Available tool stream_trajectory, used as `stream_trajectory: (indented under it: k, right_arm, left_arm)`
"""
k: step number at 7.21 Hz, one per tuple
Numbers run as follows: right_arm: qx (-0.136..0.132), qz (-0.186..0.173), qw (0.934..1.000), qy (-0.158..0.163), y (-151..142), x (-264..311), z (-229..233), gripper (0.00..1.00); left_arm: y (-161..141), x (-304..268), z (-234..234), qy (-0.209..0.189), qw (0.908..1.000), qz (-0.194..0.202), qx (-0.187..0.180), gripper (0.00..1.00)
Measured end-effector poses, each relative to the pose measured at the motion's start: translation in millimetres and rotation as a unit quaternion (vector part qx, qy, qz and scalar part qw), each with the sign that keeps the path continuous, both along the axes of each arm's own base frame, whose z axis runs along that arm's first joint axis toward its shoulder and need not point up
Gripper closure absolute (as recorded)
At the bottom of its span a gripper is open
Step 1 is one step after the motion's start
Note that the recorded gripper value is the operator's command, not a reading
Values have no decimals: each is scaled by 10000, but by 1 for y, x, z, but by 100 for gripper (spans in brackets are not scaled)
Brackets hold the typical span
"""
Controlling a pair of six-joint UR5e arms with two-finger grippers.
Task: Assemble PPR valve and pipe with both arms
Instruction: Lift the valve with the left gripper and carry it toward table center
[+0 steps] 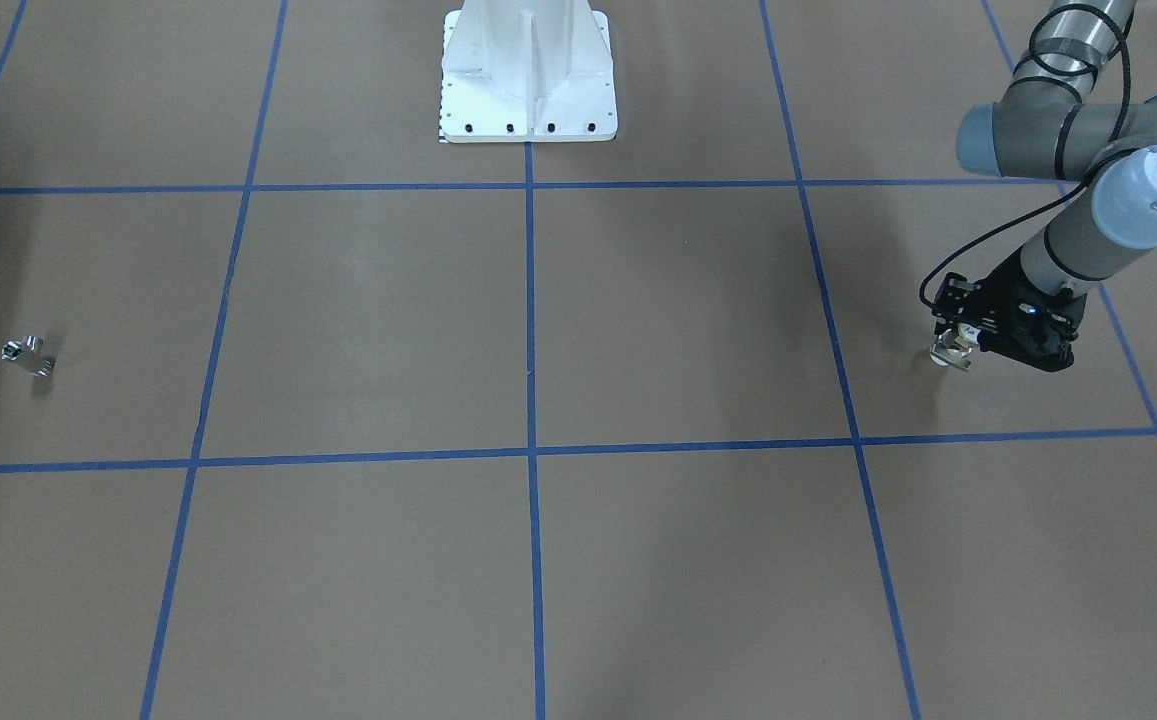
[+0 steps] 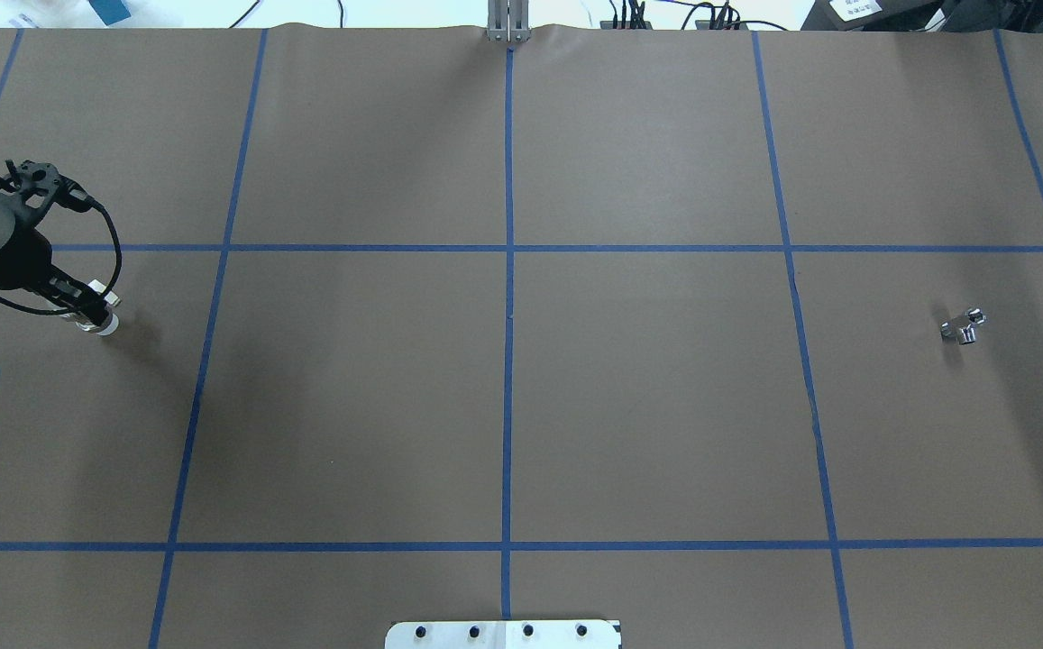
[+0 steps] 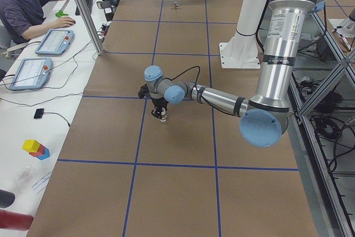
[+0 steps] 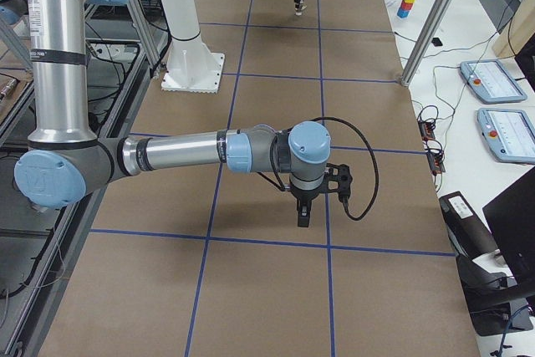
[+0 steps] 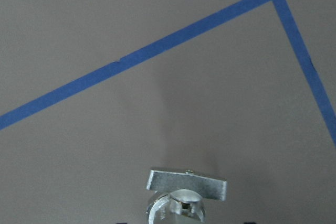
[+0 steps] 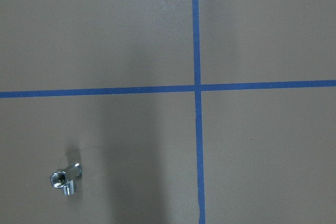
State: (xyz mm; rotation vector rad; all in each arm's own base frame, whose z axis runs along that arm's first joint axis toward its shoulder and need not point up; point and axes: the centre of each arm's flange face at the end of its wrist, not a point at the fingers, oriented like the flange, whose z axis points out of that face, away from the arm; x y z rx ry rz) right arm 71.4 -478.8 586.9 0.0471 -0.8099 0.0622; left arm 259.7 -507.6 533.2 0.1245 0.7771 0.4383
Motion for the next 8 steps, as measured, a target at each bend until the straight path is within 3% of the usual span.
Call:
stream_trajectory:
  k: [1, 2, 3, 6, 8]
  right_arm:
    - [-1, 1, 10000, 6, 0, 0, 0, 0]
    - [0, 2, 10000, 8, 0, 0, 0, 0]
    - [-1, 2, 10000, 9, 0, 0, 0, 0]
    - [5, 0, 10000, 1, 0, 0, 0, 0]
    - [24, -4, 10000, -9, 0, 0, -1, 0]
  left_arm:
    - [0, 0, 0, 0, 10000, -3, -2, 49]
    - [0, 0, 0, 0, 10000, -4, -5, 62]
    - [0, 0, 0, 0, 10000, -5, -10, 100]
    - [2, -2, -16, -4, 10000, 2, -86, 100]
    - [-4, 1, -73, -114, 9994, -59, -315, 100]
